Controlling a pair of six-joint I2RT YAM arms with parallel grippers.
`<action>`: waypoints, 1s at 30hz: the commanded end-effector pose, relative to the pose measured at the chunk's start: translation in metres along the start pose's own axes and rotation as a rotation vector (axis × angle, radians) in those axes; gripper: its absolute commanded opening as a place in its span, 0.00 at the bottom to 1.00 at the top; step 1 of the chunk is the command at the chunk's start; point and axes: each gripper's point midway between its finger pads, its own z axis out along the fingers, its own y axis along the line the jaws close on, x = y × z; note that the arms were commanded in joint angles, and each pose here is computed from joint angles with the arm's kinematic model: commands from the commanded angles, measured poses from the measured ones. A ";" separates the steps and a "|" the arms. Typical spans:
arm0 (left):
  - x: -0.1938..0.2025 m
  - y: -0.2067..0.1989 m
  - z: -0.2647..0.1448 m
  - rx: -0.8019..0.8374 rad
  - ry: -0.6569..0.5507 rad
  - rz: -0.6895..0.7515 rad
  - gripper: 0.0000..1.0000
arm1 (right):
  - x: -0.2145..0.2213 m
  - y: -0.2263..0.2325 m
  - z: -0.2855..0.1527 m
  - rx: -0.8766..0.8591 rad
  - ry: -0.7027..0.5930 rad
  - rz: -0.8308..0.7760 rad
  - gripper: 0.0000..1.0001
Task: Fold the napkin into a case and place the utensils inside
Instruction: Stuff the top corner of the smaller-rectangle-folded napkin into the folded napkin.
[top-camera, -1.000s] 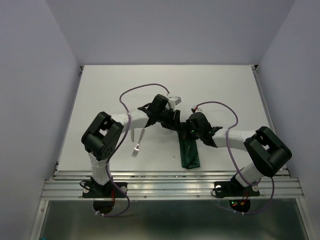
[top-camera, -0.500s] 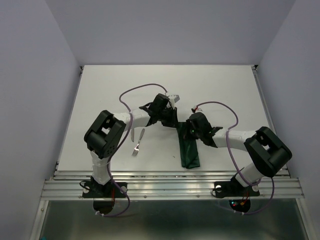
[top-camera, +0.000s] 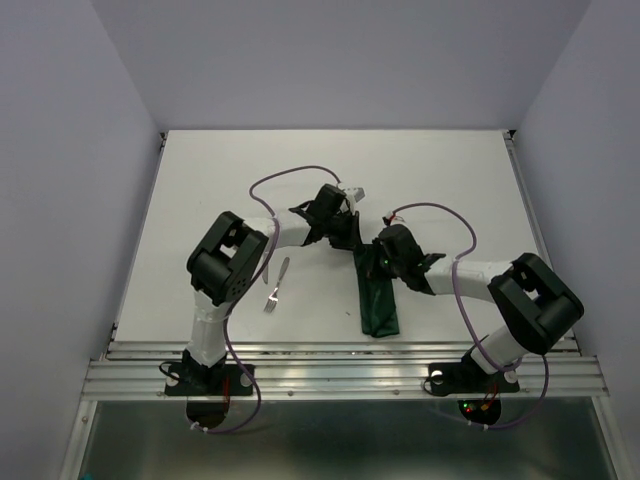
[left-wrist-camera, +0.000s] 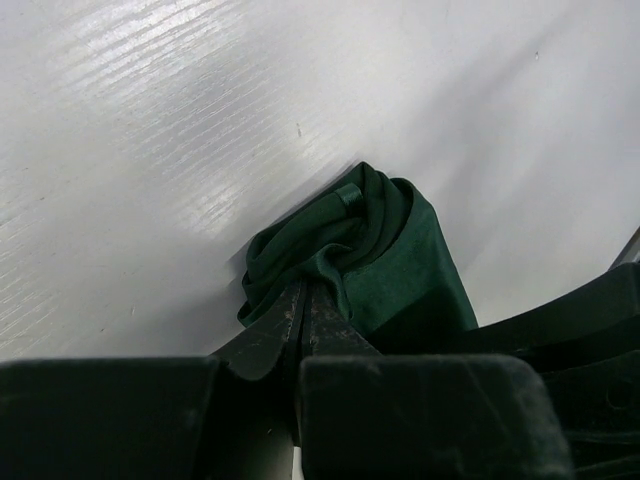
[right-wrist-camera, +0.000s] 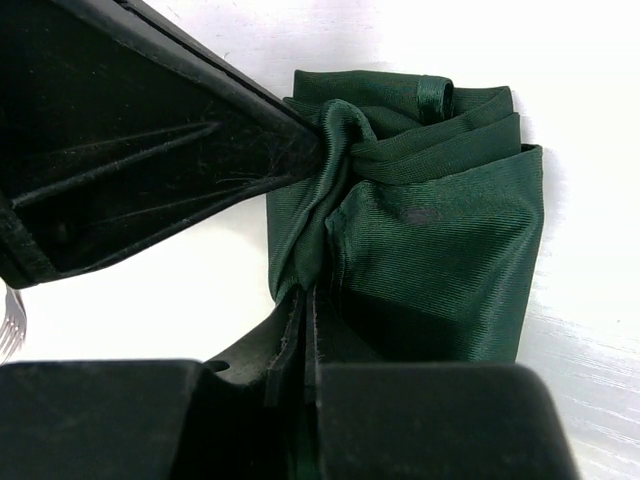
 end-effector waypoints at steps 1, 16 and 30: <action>-0.017 -0.018 -0.015 0.033 -0.048 0.048 0.01 | -0.022 0.015 0.000 -0.020 -0.063 -0.009 0.09; -0.046 -0.018 -0.046 -0.057 -0.133 0.093 0.15 | -0.089 0.022 -0.049 -0.067 -0.252 0.055 0.45; -0.032 -0.021 -0.039 -0.277 -0.071 0.204 0.52 | -0.069 -0.012 -0.030 -0.048 -0.129 0.197 0.17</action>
